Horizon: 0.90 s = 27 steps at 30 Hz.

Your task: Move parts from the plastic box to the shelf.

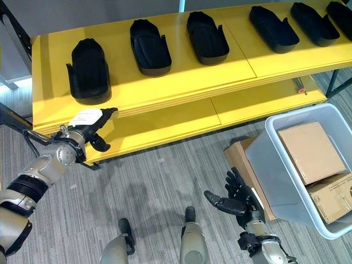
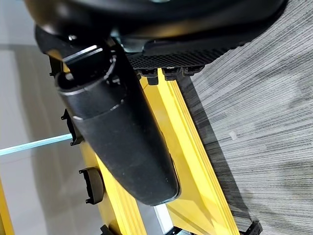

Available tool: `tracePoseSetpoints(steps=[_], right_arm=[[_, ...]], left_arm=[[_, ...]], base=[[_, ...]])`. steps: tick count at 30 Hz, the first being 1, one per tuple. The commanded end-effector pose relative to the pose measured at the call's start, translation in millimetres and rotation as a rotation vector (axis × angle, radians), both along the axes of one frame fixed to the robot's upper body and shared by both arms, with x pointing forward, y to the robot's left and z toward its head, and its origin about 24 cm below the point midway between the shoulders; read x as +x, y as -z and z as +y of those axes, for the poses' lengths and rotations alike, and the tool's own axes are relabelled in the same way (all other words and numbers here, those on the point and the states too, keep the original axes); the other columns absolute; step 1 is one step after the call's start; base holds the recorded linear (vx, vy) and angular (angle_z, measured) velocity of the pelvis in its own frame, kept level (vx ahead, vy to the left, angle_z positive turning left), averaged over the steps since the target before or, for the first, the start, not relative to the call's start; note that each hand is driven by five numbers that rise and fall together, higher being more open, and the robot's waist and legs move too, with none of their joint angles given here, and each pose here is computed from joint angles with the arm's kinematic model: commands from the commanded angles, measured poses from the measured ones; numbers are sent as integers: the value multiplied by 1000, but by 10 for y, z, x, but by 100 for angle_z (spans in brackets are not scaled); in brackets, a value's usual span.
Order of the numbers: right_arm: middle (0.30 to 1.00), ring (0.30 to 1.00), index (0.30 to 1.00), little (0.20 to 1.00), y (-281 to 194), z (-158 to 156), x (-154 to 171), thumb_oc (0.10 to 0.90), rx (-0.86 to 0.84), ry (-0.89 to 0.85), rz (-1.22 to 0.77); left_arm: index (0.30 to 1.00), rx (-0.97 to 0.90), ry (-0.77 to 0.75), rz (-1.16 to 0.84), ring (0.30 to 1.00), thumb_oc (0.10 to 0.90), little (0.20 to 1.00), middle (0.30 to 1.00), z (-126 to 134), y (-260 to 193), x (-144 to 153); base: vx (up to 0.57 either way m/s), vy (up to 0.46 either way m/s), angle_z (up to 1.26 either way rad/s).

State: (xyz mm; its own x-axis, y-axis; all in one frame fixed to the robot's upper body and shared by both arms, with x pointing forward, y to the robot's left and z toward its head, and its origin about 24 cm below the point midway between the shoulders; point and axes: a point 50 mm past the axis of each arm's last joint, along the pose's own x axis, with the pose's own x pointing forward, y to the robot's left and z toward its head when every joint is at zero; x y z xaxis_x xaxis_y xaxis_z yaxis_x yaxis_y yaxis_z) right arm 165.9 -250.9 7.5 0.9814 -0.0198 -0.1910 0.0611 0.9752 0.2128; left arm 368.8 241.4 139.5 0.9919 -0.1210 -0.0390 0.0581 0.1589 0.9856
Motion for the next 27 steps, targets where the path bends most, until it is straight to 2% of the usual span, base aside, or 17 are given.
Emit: tracePoseSetpoints(steps=[1, 14, 27], right_arm=[[1000, 1000, 1000, 1000, -450, -64, 82, 900, -50, -36, -221], [1000, 1000, 1000, 1000, -437, -59, 83, 900, -43, -50, -212], [1000, 1000, 1000, 1000, -441, -52, 89, 900, -35, -61, -213]], left_arm=[[1000, 62, -69, -190, 1000, 900, 1000, 1000, 247, -678, 67], [1000, 91, -145, -195, 1000, 900, 1000, 1000, 426, -784, 81], [1000, 121, -187, -198, 1000, 900, 1000, 1000, 489, -895, 124]], base=[[0, 0, 0], [2, 2, -3], [6, 0, 0]])
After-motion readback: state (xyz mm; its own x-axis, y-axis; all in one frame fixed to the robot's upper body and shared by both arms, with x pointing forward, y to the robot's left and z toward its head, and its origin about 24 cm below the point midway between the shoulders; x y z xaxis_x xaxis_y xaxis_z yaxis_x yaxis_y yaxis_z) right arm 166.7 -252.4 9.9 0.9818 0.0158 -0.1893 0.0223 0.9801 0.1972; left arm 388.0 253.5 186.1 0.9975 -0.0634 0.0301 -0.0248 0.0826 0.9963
